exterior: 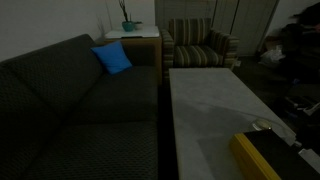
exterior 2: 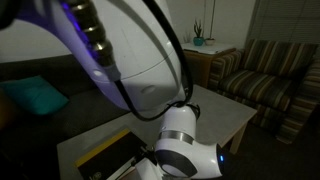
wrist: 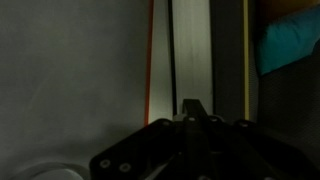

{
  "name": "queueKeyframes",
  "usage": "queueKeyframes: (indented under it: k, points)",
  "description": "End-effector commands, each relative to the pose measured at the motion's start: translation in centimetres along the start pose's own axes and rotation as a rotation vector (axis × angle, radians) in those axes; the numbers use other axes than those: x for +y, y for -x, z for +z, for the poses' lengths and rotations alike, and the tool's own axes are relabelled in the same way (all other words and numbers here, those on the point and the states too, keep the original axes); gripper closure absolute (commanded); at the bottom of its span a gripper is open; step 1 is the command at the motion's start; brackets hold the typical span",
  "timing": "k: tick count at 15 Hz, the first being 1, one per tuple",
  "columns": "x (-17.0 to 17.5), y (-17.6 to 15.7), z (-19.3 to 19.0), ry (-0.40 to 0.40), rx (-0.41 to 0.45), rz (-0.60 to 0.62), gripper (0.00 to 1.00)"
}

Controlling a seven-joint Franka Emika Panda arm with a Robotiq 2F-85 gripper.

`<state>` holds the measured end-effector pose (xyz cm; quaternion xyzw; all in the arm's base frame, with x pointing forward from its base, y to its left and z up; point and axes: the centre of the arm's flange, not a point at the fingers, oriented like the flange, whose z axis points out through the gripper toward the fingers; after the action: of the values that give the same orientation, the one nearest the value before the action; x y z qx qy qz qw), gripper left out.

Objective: Place the lid of the silver container on the table, open the black book, then close the container

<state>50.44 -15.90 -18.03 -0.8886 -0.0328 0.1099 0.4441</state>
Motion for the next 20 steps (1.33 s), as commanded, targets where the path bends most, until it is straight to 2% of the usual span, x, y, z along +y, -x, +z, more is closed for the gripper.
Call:
queueKeyframes:
  k: [1, 20]
  points:
    - [2.3, -1.31, 0.65, -0.055, 0.002, -0.03, 1.0]
    - [2.21, -1.6, -0.14, -0.154, -0.05, -0.138, 1.0]
